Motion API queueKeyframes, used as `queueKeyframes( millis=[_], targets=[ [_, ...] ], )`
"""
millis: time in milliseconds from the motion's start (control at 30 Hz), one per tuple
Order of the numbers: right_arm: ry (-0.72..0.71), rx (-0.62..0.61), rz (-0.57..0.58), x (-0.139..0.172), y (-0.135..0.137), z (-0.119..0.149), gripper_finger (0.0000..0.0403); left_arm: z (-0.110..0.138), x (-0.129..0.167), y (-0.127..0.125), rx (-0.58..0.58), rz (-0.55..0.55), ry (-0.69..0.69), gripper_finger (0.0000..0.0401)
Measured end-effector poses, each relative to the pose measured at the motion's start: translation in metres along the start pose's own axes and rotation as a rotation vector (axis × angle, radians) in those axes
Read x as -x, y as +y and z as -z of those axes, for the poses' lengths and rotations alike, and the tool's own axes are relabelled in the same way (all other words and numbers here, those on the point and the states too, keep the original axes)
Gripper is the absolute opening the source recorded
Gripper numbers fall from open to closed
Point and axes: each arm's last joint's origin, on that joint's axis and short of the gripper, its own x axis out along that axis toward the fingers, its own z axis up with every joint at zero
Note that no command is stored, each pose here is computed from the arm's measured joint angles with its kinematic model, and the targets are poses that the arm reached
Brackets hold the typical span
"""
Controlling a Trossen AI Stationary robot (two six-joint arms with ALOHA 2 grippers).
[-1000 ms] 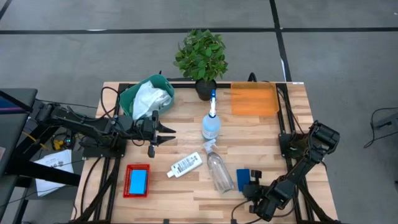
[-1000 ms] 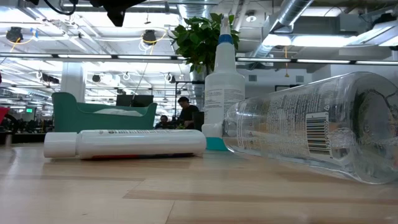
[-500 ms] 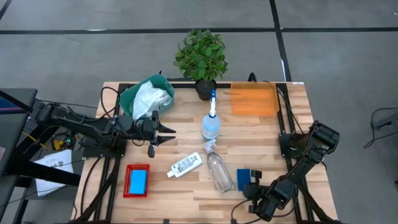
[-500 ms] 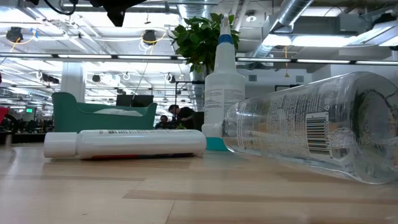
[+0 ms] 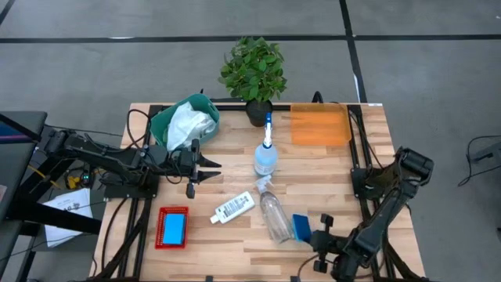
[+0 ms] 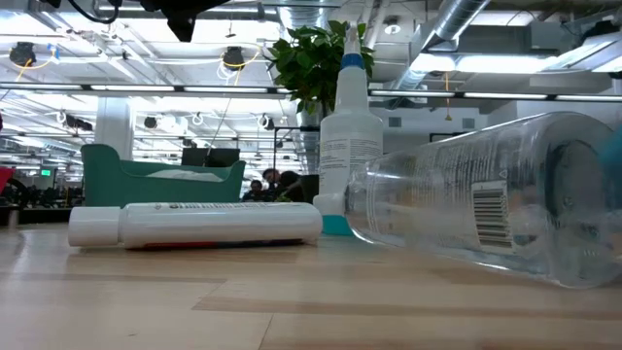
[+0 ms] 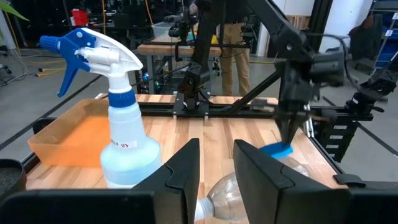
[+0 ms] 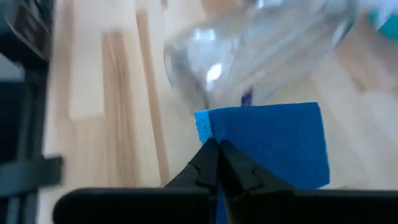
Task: Pick & Place Kitchen Items
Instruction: Put the blue sponge into the red bin
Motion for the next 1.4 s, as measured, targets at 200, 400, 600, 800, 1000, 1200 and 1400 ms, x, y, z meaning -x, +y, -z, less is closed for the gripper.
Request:
queueKeyframes(
  millis=[200,400,600,800,1000,1200,1400],
  targets=[
    [-0.163,-0.018,0.002,0.028,-0.007,-0.013,0.0000,0.000,0.000,0.000,0.000,0.000,0.000,0.0095],
    [-0.358,-0.011,0.049,0.047,-0.013,-0.025,0.0000,0.000,0.000,0.000,-0.009,0.001,0.000,0.0095],
    [-0.510,-0.045,0.122,0.055,-0.019,-0.036,0.0000,0.000,0.000,0.000,-0.040,0.001,0.000,0.0095],
    [-0.570,-0.112,0.136,0.061,-0.026,-0.050,0.0000,0.001,-0.001,-0.003,-0.083,0.049,0.005,0.0095],
    [-0.632,0.058,0.198,0.074,-0.023,-0.077,0.0000,-0.002,-0.008,-0.011,-0.099,0.114,-0.064,0.0095],
    [-0.665,0.276,0.295,0.080,-0.020,-0.110,0.0000,-0.007,-0.017,-0.015,-0.080,0.117,-0.165,0.0095],
    [-0.729,0.416,0.269,0.078,-0.024,-0.141,0.0000,-0.008,-0.024,-0.017,-0.113,0.110,-0.227,0.0095]
  ],
)
